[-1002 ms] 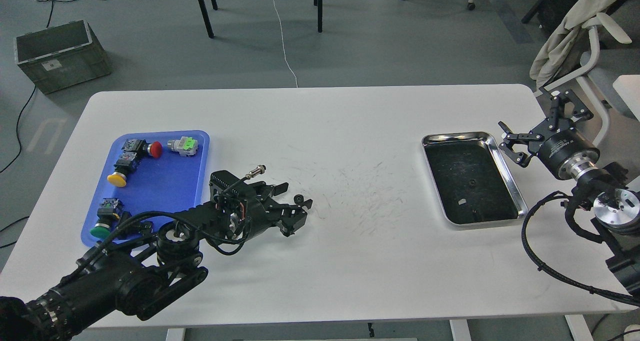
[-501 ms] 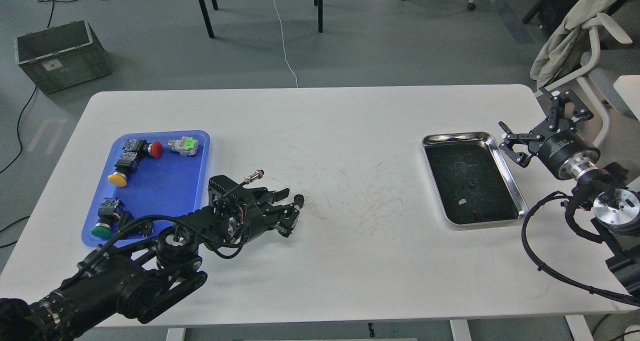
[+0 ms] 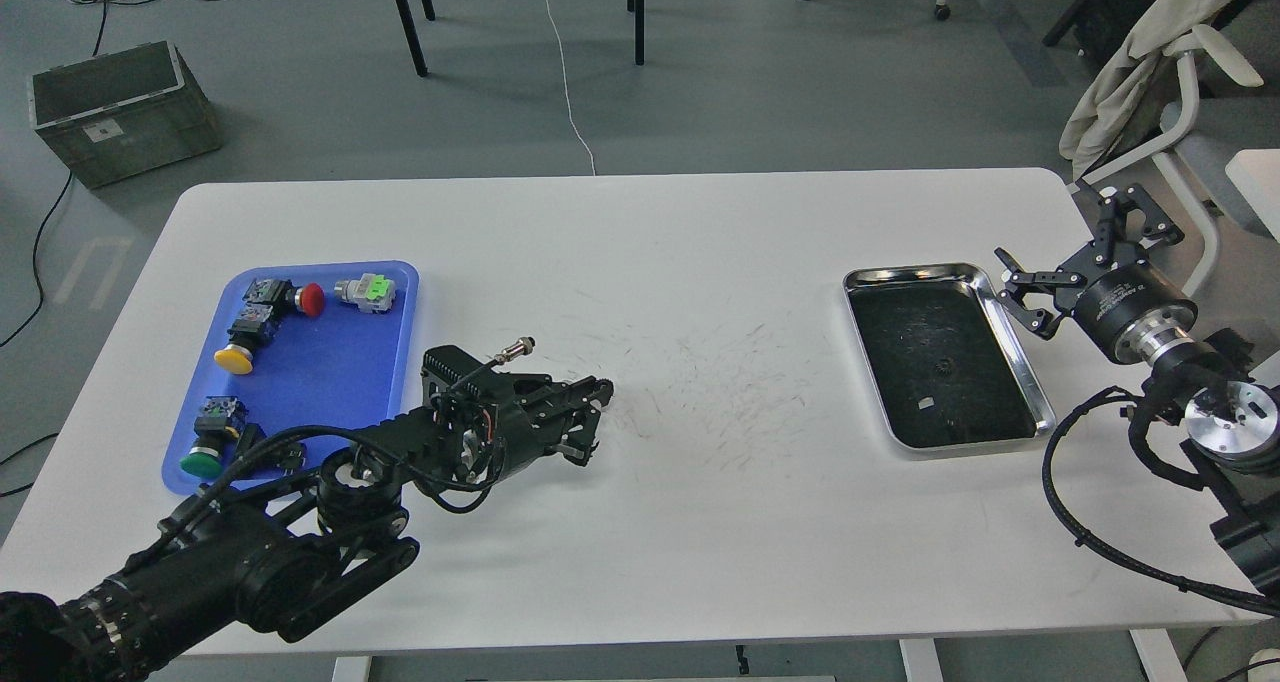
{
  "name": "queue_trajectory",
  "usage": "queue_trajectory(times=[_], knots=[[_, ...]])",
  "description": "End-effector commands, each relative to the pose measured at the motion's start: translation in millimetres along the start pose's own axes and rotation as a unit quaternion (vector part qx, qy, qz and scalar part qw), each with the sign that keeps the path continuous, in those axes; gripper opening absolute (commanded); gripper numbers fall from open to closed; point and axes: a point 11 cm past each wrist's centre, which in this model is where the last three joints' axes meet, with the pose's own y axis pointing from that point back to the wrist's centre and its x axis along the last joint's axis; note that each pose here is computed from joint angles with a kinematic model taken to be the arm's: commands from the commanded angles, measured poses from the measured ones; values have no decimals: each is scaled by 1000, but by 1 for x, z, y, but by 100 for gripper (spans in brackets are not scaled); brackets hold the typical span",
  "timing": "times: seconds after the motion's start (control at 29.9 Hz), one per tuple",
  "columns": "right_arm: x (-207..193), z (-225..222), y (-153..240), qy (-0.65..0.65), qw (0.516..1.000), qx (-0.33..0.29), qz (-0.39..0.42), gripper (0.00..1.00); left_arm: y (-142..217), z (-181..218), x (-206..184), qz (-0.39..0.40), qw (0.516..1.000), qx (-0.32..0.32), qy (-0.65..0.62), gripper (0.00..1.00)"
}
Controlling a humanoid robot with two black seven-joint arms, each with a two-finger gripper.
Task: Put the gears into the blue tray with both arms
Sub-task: 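Carry the black gear with the left gripper into the blue tray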
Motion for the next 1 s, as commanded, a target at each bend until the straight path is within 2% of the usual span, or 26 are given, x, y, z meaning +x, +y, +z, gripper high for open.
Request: queue_trajectory(times=[0.0,0.23,0.43,0.57,0.7,0.97], knots=[[-1,0,0,0,1000,0,-1,99,11,-18,21,17,999,11,-24,7],[-2,-2,-2,1,1000,1,0,99,48,-60,57,34,995,44,-78,7],[-4,-4,-3,1,1000,3,-1,99,110,-121,68,45,992,110,-48,7],[-5,-5,-4,3,1000,4,-3,99,151,-154,60,36,987,157,-9,7],[-6,-7,-5,3,1000,6,-3,99,179,-170,32,15,980,193,48,7],[-5,-3,-4,6,1000,-1,-2,99,184,-174,1,-7,974,214,69,7]])
